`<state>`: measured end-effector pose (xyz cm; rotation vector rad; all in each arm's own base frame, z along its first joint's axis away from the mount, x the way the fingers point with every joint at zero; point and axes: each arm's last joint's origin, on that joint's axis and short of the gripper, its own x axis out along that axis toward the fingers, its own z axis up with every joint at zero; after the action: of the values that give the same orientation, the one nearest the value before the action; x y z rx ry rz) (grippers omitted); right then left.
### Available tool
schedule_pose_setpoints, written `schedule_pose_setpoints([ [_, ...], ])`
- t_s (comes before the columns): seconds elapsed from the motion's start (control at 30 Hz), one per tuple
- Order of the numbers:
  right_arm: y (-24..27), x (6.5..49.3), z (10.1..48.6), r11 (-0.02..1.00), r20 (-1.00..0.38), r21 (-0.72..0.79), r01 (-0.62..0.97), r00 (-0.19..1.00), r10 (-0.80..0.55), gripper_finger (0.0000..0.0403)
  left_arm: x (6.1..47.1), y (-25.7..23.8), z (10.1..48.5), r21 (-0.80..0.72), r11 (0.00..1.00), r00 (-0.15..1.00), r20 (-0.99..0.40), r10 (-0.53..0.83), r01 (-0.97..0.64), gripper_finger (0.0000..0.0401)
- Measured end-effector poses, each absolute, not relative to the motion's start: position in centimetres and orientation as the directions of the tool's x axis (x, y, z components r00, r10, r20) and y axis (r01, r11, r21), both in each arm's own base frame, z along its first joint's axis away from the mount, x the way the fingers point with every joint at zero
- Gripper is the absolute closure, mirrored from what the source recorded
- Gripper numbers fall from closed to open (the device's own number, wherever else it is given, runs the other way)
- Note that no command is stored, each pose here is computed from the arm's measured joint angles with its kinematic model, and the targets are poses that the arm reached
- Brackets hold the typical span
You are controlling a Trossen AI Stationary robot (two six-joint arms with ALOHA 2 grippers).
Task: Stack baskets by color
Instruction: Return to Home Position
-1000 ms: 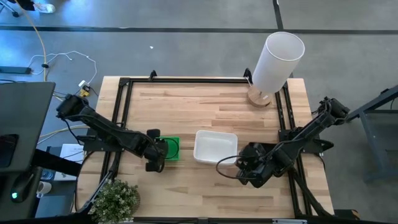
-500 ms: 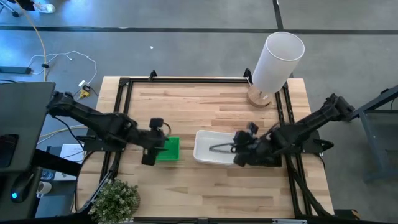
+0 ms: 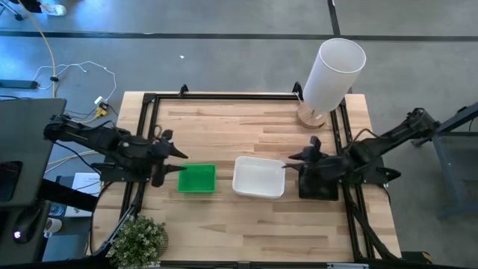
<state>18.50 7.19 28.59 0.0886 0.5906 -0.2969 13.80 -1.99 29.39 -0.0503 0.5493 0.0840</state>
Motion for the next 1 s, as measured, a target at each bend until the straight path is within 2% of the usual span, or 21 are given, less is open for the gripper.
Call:
schedule_pose_setpoints([
  [0.17,6.0,16.0,26.9,0.966,-0.438,0.098,0.237,0.882,-0.172,0.0287,11.7,-1.6,27.8,-0.065,0.994,0.898,-0.439,0.046,-0.083,0.0224],
  [0.3,5.6,14.3,26.1,0.985,-0.301,0.162,0.063,0.953,-0.011,0.0287,10.5,-1.4,26.5,-0.089,0.993,0.931,-0.363,0.034,-0.071,0.0224],
  [0.4,5.3,13.2,25.7,0.983,-0.206,0.181,-0.029,0.976,0.067,0.0287,10.0,-1.4,25.4,-0.11,0.993,0.948,-0.319,0.006,-0.043,0.0224],
  [0.53,4.8,11.8,24.8,0.98,-0.15,0.16,-0.118,0.978,0.142,0.0287,9.5,-1.4,23.8,-0.119,0.993,0.961,-0.276,-0.016,-0.018,0.0224],
  [0.8,4.0,9.9,23.9,0.981,-0.061,0.094,-0.167,0.983,0.173,0.0287,8.8,-1.3,21.7,-0.132,0.991,0.974,-0.226,-0.031,0.001,0.0224],
  [1.0,3.7,9.4,21.6,0.982,-0.038,0.085,-0.17,0.984,0.174,0.0287,8.6,-1.3,20.5,-0.134,0.991,0.977,-0.203,-0.056,0.029,0.0224],
])
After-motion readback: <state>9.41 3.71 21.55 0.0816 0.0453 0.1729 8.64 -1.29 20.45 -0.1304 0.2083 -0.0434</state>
